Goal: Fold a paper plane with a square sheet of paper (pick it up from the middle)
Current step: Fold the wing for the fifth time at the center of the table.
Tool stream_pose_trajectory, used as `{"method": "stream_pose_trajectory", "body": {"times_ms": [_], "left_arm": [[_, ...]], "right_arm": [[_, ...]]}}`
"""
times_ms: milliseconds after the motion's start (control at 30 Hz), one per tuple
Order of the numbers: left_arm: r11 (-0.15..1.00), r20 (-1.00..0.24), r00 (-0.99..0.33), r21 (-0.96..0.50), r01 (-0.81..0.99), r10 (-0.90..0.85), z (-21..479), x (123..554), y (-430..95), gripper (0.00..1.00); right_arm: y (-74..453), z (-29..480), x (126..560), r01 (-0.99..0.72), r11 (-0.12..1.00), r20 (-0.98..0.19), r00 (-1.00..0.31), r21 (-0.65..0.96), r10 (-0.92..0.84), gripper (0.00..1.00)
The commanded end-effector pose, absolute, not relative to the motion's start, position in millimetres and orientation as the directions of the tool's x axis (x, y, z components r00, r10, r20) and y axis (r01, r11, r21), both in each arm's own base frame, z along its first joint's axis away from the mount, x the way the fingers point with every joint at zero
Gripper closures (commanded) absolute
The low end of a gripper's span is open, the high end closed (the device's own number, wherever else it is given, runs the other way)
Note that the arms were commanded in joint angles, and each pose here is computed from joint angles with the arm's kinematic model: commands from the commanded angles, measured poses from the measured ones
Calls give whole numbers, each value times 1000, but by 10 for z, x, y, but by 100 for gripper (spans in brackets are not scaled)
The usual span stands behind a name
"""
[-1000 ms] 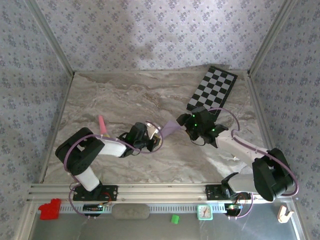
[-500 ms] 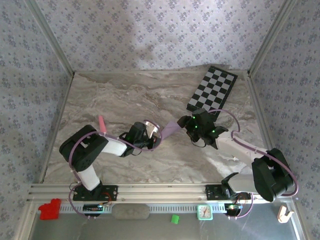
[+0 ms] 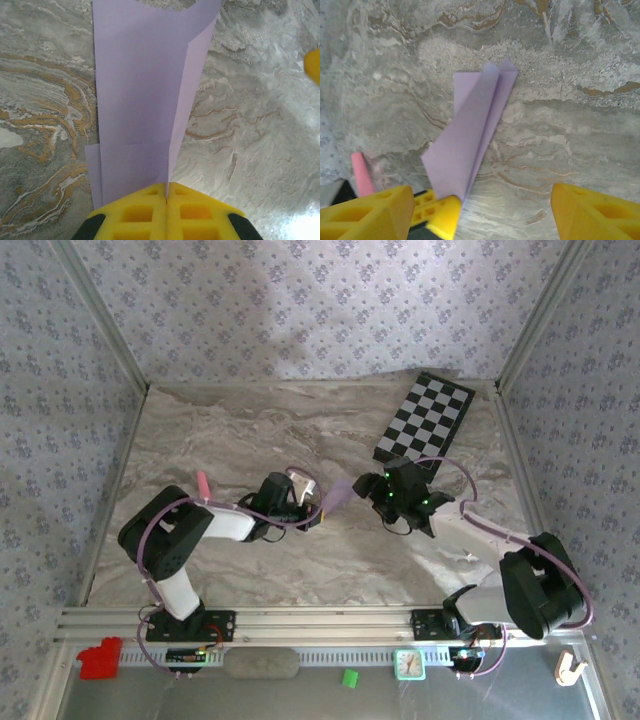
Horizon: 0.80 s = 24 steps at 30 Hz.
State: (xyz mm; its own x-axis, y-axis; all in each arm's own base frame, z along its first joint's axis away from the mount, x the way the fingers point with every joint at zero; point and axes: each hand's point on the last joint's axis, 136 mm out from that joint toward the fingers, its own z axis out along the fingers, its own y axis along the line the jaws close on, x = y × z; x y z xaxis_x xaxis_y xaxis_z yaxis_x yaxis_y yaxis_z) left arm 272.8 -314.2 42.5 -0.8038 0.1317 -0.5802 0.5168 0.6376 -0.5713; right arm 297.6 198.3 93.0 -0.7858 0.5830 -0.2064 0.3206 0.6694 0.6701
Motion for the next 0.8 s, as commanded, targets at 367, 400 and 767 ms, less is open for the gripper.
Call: {"method": "stream_pose_trajectory", "body": {"times_ms": [367,400,767], "left_arm": [[568,-229,-973,-804,175,-25,536,2755,-3247,100],[562,-208,-978,-813,156,-30,540,2754,-3255,100],[530,-86,-993,-848,28,-86,527,2797,-3230,100]], "right_arm": [[2337,708,3049,31,782,-274,-927,623,255,25],[2374,714,3063,13,777,-273,-932,629,237,25],[2568,624,3146,-24,759,-236,-956,651,172,24]]}}
